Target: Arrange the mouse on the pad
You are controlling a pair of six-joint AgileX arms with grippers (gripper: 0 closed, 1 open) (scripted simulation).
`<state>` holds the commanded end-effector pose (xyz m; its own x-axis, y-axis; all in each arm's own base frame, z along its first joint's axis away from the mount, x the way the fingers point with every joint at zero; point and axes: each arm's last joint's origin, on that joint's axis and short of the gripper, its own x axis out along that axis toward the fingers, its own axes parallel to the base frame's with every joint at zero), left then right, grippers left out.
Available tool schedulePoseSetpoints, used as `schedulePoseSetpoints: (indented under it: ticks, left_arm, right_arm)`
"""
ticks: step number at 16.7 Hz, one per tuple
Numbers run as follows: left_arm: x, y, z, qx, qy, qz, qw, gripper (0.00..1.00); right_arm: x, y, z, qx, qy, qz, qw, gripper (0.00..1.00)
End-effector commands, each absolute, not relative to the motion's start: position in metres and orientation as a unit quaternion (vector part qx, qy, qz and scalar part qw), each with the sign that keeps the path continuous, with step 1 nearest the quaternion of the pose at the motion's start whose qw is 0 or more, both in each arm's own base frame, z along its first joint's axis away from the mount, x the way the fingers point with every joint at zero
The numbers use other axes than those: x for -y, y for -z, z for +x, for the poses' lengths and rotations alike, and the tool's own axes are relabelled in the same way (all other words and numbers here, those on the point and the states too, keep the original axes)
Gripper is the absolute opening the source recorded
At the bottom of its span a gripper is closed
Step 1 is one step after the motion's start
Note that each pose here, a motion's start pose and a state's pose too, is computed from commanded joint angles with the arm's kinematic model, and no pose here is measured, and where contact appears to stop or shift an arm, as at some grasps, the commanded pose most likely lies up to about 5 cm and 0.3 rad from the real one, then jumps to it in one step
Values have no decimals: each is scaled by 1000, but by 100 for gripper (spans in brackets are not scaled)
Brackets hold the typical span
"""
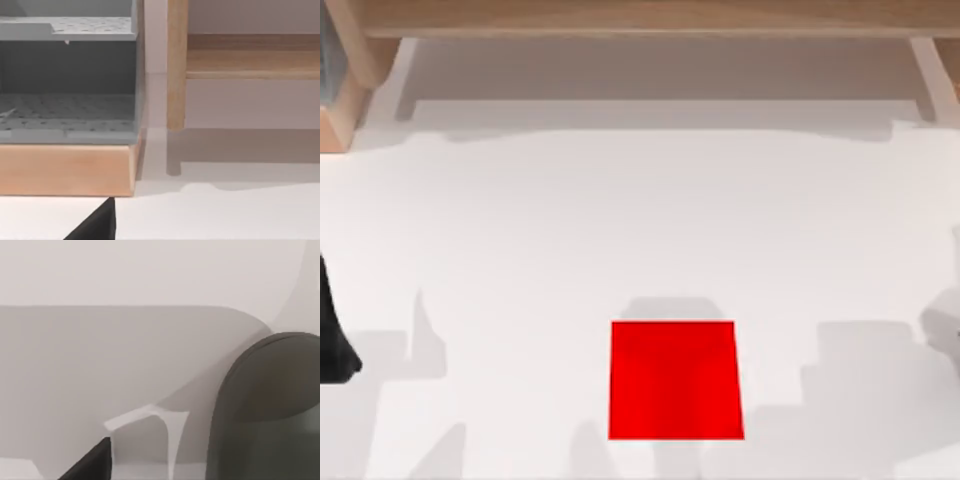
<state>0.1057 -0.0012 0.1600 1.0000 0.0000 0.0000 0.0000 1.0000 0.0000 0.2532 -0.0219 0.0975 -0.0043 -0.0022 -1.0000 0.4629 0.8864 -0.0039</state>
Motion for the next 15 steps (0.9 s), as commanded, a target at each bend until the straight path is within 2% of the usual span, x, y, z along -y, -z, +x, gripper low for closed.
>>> schedulePoseSetpoints:
  ticks: [6,14,15]
  left_arm:
    - [1,-160,106,0,0,0,1000,100]
    - [1,-160,106,0,0,0,1000,100]
    - [1,-160,106,0,0,0,1000,100]
  right_arm:
    - [22,-98,253,-688,170,167,685,2]
    - [22,-98,253,-688,170,167,685,0]
    - [22,-115,255,-677,170,165,696,0]
